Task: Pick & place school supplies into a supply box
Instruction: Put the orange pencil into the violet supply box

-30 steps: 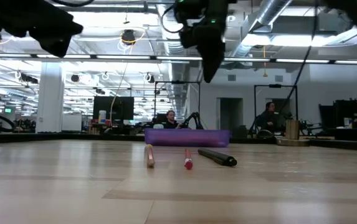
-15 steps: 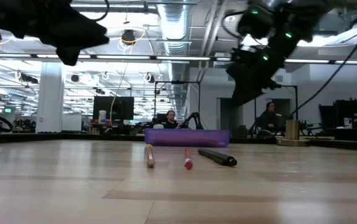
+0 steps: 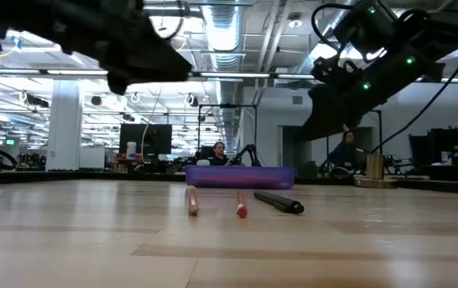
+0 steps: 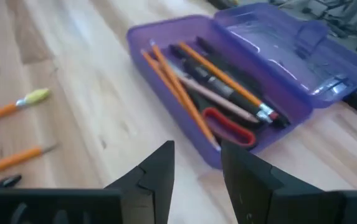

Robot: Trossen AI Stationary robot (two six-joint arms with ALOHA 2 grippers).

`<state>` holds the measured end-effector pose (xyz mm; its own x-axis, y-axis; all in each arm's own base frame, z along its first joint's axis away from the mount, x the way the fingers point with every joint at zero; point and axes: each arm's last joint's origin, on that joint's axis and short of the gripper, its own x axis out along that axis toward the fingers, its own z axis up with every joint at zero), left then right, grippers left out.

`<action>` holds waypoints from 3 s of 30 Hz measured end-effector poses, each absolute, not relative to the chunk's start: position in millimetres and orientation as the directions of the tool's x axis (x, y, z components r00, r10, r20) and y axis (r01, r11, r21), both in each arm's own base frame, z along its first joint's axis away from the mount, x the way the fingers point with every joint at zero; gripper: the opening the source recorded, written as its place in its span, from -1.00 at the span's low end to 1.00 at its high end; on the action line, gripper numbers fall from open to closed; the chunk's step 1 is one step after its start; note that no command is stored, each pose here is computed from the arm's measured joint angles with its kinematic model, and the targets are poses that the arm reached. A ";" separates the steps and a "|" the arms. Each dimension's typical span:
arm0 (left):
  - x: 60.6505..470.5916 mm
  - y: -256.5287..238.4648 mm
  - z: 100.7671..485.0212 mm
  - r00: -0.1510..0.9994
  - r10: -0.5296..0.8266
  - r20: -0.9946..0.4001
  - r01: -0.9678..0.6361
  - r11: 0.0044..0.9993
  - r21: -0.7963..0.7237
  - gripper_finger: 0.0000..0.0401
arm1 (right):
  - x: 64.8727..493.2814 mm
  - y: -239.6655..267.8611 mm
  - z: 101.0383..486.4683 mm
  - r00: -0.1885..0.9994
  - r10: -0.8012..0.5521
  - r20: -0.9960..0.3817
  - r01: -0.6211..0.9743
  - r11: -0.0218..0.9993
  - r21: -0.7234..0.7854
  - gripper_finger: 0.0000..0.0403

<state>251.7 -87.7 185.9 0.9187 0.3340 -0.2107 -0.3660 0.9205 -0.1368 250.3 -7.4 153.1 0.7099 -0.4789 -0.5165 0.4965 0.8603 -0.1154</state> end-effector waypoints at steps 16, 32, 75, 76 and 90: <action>352.3 -113.8 176.3 0.629 0.623 -0.465 -0.751 0.643 -0.154 -0.52 | 241.7 6.4 135.4 0.615 -0.492 -0.616 0.438 0.863 -0.253 -0.39; 365.5 -107.0 169.4 0.447 0.558 -0.699 -0.887 0.377 -0.267 -0.52 | 233.0 15.4 128.5 0.560 -0.472 -0.680 0.338 0.880 -0.333 -0.39; 393.8 -143.7 143.9 0.079 0.560 -0.825 -0.990 0.142 0.001 -0.52 | 229.3 19.6 125.7 0.540 -0.446 -0.713 0.278 0.895 -0.350 -0.39; 393.2 -143.8 143.8 0.070 0.550 -0.832 -0.991 0.134 0.006 -0.52 | 229.3 19.6 125.7 0.540 -0.446 -0.713 0.277 0.895 -0.350 -0.39; 403.9 -134.4 142.6 0.109 0.521 -0.846 -0.989 0.145 -0.038 -0.52 | 229.3 19.6 125.7 0.541 -0.444 -0.714 0.275 0.896 -0.349 -0.39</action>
<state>403.9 -134.4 142.6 0.1094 0.5211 -0.8465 -0.9887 0.1452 -0.0384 229.3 19.6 125.7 0.5408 -0.4441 -0.7144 0.2749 0.8960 -0.3489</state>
